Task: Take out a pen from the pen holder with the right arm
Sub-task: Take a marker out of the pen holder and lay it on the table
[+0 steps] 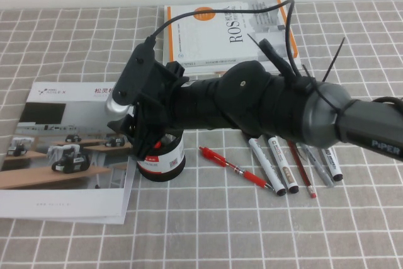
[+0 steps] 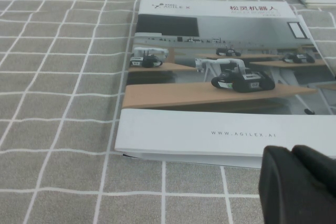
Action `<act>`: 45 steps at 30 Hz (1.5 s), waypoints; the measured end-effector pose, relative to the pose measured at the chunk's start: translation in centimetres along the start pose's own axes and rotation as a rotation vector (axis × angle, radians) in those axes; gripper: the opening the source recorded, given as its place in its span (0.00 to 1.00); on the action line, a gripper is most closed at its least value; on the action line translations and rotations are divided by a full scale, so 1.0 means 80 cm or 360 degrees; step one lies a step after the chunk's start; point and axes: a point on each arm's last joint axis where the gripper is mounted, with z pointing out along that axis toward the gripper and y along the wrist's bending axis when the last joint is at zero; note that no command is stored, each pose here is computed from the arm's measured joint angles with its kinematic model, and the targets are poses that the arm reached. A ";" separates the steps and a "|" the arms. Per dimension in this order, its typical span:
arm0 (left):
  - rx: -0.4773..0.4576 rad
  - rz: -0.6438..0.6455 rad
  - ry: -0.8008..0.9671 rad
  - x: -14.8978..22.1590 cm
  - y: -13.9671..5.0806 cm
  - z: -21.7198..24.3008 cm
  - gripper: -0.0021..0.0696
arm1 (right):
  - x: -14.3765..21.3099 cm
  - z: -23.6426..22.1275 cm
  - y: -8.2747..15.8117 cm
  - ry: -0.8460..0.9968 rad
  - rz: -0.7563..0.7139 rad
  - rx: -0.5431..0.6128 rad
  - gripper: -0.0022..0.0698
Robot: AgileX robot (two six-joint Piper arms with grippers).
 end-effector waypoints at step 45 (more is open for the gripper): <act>0.0000 0.0000 0.0000 0.000 0.000 0.000 0.02 | 0.011 0.023 -0.008 0.0016 -0.0034 0.0080 0.37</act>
